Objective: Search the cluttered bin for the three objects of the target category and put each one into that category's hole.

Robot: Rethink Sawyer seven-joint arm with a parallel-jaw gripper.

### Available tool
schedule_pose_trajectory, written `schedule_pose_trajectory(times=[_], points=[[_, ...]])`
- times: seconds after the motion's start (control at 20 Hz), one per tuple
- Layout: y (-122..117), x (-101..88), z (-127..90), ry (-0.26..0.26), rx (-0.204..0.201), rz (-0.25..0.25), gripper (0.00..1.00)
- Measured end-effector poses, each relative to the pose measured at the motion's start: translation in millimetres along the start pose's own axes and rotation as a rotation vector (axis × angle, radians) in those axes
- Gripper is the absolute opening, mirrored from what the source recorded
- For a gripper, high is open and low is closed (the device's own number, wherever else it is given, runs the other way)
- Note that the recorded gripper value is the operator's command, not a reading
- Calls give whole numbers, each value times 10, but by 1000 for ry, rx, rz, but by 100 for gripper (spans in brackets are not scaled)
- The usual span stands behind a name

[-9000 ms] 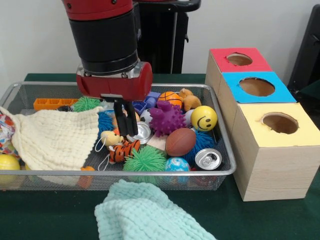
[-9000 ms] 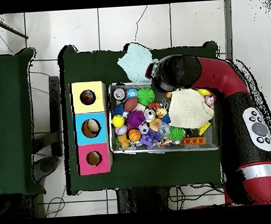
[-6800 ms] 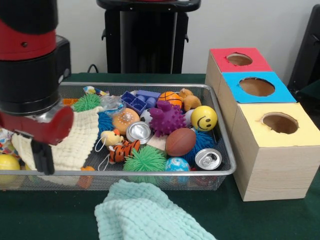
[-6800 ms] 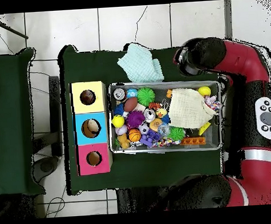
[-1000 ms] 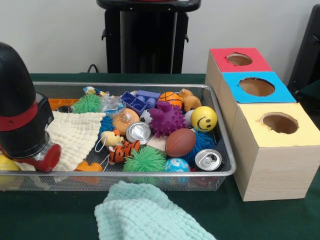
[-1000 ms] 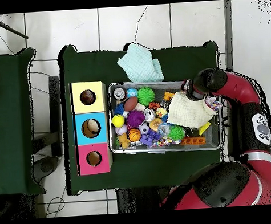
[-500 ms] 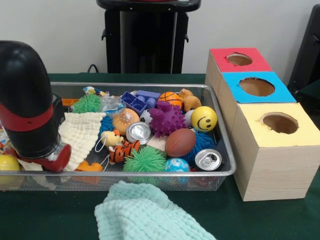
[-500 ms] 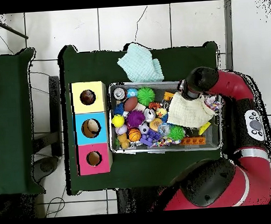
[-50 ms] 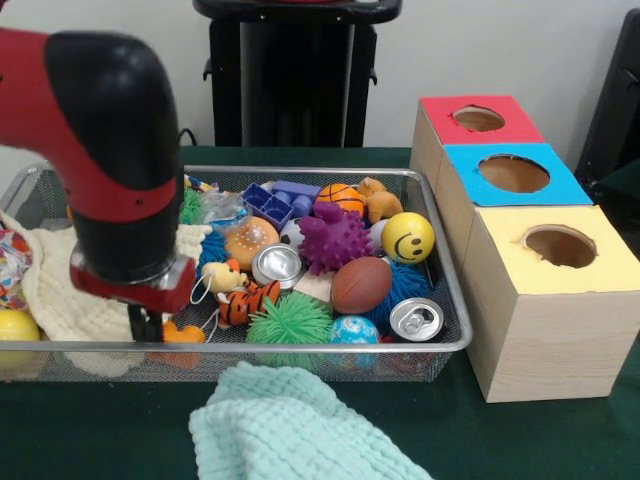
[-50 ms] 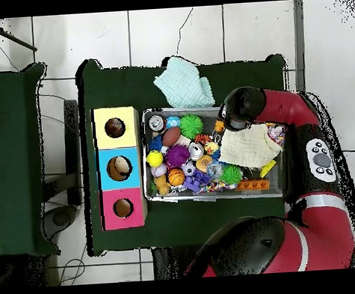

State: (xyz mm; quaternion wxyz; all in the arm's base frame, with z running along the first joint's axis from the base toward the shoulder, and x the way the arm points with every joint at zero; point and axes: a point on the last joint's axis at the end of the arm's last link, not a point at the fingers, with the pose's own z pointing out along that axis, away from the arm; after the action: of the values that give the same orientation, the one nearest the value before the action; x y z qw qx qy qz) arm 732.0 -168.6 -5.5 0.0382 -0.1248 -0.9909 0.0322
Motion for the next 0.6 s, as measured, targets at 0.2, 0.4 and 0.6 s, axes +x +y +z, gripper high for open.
schedule_pose_trajectory(times=[0.2,0.4,0.6], points=[[154,46,-396,-15,-3,-12,0],[144,85,-761,-31,-12,5,0],[47,134,-1048,-46,-4,24,0]])
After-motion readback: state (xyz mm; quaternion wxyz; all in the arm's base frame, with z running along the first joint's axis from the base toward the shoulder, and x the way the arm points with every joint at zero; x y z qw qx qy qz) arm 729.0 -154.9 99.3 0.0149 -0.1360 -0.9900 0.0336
